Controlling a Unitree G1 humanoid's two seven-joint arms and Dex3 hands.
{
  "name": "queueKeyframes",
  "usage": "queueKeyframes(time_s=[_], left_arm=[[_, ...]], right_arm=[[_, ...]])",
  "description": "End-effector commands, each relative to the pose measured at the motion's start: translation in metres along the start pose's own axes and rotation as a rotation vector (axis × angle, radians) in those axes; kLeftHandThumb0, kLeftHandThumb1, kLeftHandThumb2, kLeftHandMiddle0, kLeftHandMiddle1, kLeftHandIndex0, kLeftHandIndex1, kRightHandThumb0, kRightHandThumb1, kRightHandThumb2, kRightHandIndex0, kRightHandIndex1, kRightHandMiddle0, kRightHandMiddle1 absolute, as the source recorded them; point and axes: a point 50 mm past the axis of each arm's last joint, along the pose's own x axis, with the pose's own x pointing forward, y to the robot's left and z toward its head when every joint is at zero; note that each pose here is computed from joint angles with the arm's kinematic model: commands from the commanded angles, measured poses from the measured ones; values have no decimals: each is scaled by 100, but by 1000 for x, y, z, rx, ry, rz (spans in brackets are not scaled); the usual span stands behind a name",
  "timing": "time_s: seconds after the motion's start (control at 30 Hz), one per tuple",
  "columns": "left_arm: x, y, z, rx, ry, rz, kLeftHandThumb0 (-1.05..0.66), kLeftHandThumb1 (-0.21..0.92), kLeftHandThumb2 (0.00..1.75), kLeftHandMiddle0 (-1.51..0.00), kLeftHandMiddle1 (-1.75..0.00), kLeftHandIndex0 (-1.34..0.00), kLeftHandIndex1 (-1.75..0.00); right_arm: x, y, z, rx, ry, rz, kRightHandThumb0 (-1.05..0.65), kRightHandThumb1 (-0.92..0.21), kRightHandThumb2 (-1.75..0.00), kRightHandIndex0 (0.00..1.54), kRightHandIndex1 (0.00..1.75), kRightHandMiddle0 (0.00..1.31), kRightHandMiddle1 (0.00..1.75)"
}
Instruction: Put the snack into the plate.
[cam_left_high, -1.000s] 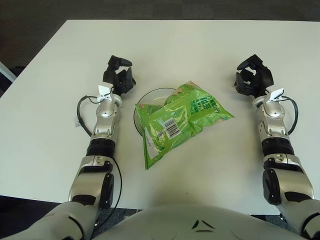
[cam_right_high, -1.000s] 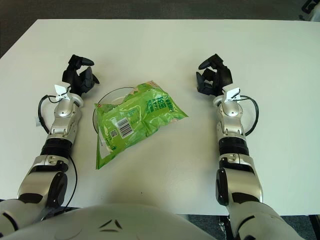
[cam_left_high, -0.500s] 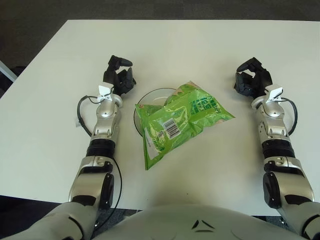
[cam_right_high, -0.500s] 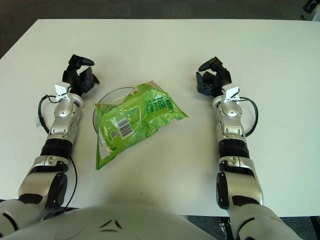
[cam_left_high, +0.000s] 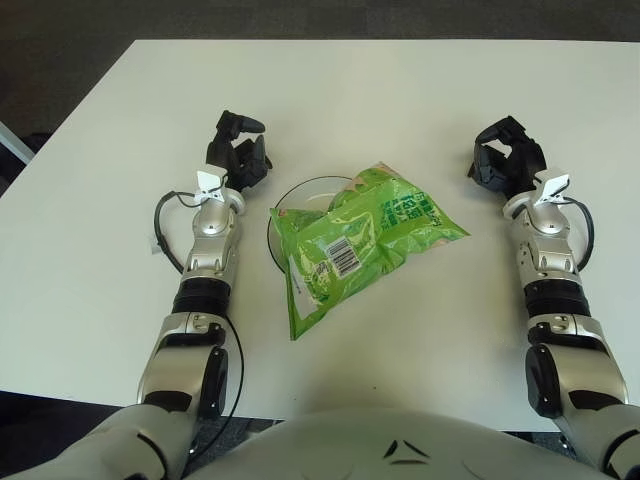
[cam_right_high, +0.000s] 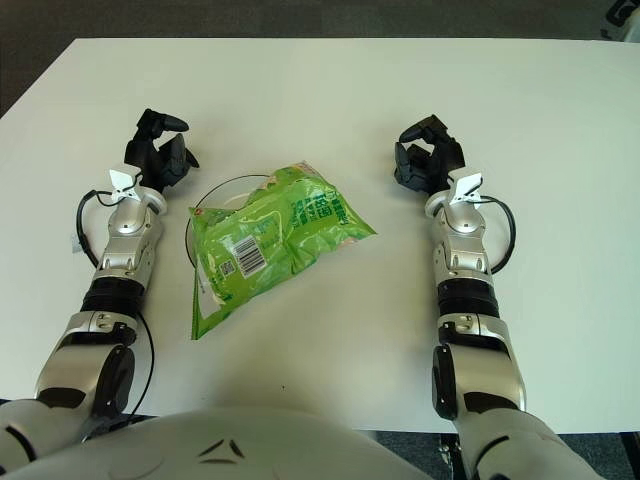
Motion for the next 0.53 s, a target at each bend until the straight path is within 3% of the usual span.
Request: queueKeyframes(time_s=[0.0,0.5], left_arm=[[-28,-3,-34,-17,143,15,-37,76,72,-84,-175,-30,-175],[-23,-6,-38,-13,160,9,-37,76,72,-84,-175,-30,-175]], right_arm=[[-28,14,-53,34,242,29,-39,-63,-90,84,175,38,175],[-22,13,-57,23,264,22,-39,-64,-89,84,175,38,175]])
